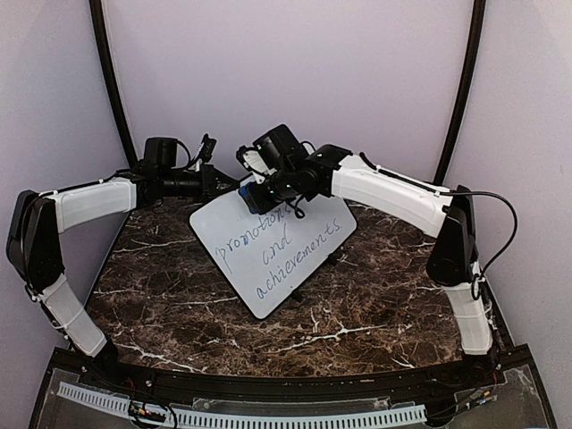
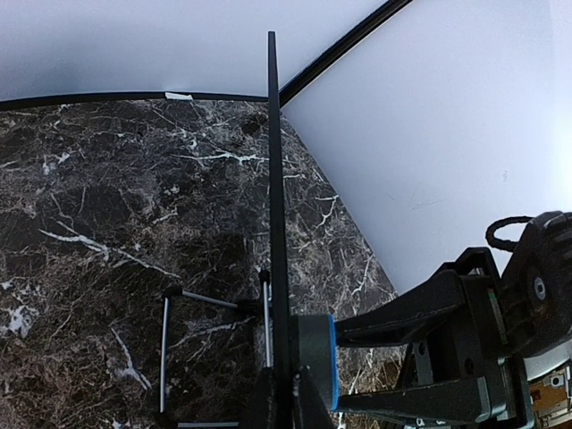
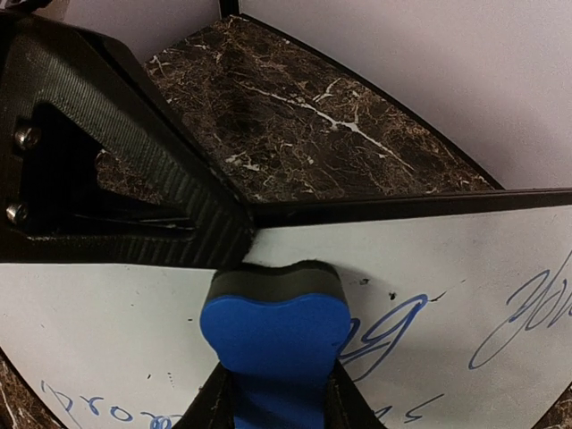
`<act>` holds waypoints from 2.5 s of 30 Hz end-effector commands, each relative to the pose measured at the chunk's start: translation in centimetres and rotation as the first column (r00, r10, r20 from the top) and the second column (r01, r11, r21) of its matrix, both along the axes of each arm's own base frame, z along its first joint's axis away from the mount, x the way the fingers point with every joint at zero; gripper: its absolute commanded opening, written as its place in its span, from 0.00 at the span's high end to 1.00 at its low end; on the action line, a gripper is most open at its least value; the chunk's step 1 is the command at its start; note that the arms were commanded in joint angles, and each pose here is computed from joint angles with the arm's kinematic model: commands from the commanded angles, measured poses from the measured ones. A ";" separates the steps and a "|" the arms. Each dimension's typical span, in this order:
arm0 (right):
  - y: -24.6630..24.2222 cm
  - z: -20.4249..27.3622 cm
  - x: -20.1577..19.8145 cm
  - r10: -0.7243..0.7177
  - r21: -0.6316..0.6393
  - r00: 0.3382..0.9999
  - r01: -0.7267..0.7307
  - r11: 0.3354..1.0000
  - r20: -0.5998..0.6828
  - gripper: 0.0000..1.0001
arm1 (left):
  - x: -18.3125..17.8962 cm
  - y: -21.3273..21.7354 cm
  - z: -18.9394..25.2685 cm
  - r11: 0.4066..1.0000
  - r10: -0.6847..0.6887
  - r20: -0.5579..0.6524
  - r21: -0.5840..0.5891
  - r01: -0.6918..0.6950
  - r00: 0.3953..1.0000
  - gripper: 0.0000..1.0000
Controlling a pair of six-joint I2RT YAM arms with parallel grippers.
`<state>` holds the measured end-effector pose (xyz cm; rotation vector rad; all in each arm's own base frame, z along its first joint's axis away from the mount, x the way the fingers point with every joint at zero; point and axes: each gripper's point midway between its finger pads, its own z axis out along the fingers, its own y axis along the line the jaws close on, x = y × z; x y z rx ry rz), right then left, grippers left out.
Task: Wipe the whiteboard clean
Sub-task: Erase the whiteboard at the center of the board.
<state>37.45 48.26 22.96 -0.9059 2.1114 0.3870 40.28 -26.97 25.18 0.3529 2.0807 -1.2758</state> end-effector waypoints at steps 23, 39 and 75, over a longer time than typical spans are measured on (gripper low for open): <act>-1.1 -2.7 0.5 -0.032 -0.065 0.997 0.028 0.997 -0.067 0.71 | -3.2 -1.8 6.1 0.986 -0.134 0.208 -0.066 0.150 0.969 1.00; -4.0 -4.8 1.0 -0.109 -0.090 0.992 0.102 0.991 -0.069 0.70 | -3.8 -2.1 6.7 0.983 -0.150 0.219 -0.071 0.169 0.964 1.00; -3.8 -3.4 3.5 -0.151 0.031 0.988 0.152 0.988 -0.037 0.71 | -4.7 -3.5 5.6 0.970 -0.214 0.213 -0.068 0.233 0.953 1.00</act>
